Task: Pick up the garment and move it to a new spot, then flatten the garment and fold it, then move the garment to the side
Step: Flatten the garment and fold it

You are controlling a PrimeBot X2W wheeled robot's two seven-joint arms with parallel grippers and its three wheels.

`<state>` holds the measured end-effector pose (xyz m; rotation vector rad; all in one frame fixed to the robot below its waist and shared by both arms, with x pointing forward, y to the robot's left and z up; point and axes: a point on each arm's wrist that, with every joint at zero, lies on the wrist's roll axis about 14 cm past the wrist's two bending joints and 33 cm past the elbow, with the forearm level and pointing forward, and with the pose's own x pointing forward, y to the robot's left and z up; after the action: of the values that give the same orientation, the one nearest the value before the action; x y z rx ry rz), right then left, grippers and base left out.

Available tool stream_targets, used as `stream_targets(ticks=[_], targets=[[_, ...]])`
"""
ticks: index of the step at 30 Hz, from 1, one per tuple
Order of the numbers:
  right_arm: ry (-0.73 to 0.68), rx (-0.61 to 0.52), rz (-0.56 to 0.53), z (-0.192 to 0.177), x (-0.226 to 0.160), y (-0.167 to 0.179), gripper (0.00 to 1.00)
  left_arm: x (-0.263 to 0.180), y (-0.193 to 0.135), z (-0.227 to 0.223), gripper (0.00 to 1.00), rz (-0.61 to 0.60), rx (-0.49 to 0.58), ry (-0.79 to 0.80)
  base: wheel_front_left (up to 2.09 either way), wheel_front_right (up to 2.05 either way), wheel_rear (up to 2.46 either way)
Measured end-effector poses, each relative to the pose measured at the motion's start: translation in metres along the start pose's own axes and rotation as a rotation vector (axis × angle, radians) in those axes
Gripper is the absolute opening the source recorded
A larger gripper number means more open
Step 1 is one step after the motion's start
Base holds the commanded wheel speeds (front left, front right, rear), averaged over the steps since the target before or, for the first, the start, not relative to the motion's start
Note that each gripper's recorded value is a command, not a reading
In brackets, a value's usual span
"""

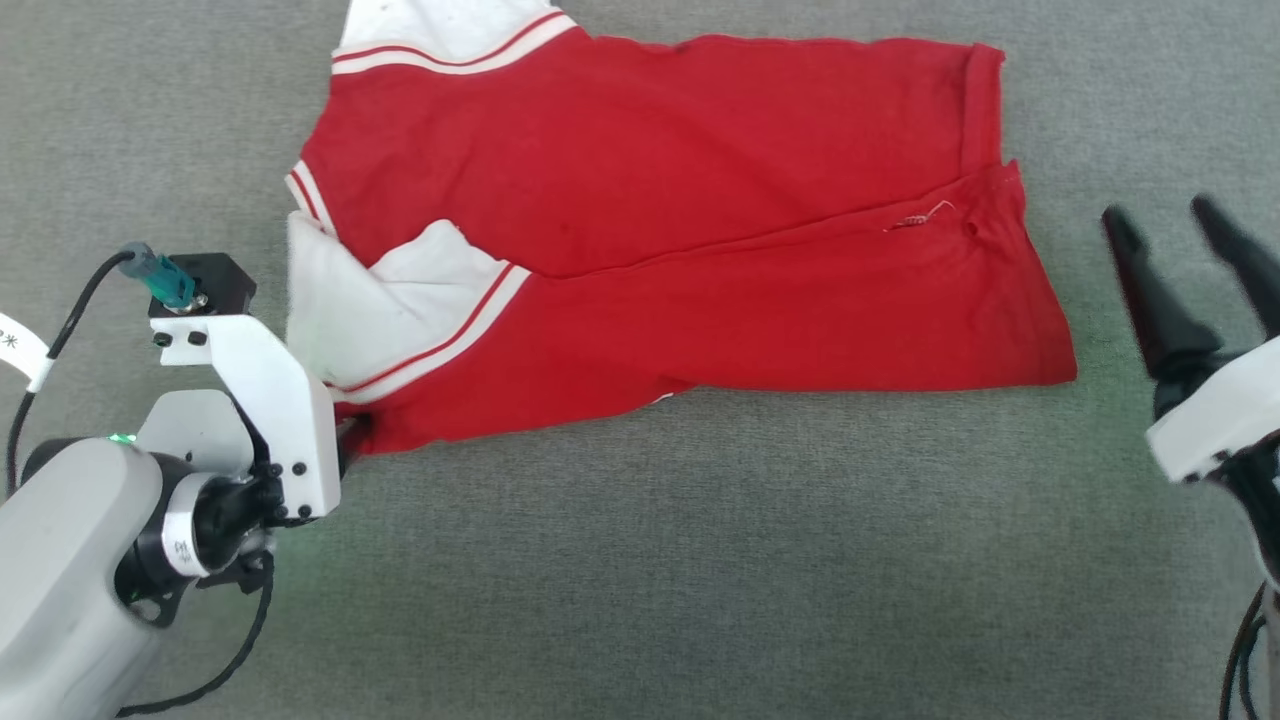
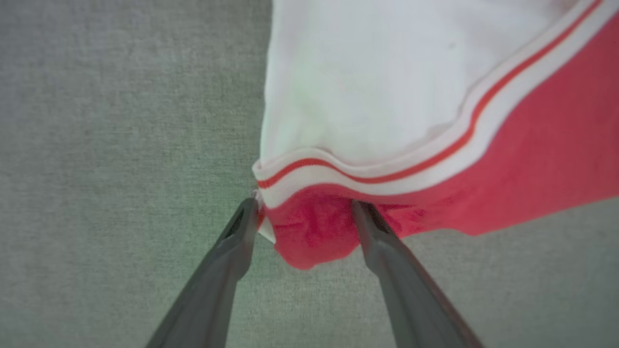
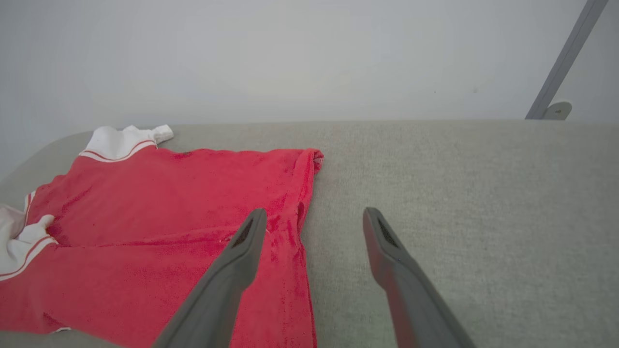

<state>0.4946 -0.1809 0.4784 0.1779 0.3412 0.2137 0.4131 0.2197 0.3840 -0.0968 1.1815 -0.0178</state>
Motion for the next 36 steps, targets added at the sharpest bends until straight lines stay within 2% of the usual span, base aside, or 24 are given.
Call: stream_targets(ticks=[1,2,3,4,10,23,24,25,26,36], targets=[[0.033,0.002,-0.002,-0.007,-0.001,-0.001,1.0,0.005,0.001,-0.002,1.0,0.003,-0.011,0.017,0.0,0.0,0.0],[0.061,0.006,-0.005,-0.013,-0.002,-0.001,1.0,0.009,0.003,-0.004,0.68,0.008,-0.009,0.036,0.0,0.0,0.0],[0.086,0.012,-0.008,-0.018,-0.003,-0.002,1.0,0.012,0.003,-0.005,0.17,0.002,-0.009,0.048,0.0,0.0,0.0],[0.122,0.014,-0.011,-0.025,-0.004,-0.003,1.0,0.014,0.001,-0.004,0.0,-0.009,-0.018,0.057,0.0,0.0,0.0],[0.352,0.019,-0.002,-0.072,-0.005,-0.001,1.0,0.023,-0.004,-0.001,0.0,-0.038,-0.021,0.065,0.0,0.0,0.0],[0.639,-0.049,0.034,-0.113,0.016,0.009,1.0,0.019,0.0,-0.004,0.0,-0.041,-0.028,0.04,0.0,0.0,0.0],[0.662,-0.062,0.033,-0.116,0.016,0.008,0.96,0.019,-0.001,-0.004,0.0,-0.044,-0.029,0.039,0.0,0.0,0.0],[0.684,-0.064,0.039,-0.118,0.018,0.009,0.43,0.018,-0.001,-0.005,0.0,-0.047,-0.029,0.037,0.0,0.0,0.0],[0.696,-0.052,0.044,-0.119,0.019,0.011,0.0,0.018,0.0,-0.006,0.0,-0.045,-0.032,0.036,0.0,0.0,0.0],[0.686,-0.008,0.048,-0.097,0.018,0.009,0.0,0.006,0.005,-0.003,0.0,-0.03,-0.015,0.016,0.0,0.0,0.0]])
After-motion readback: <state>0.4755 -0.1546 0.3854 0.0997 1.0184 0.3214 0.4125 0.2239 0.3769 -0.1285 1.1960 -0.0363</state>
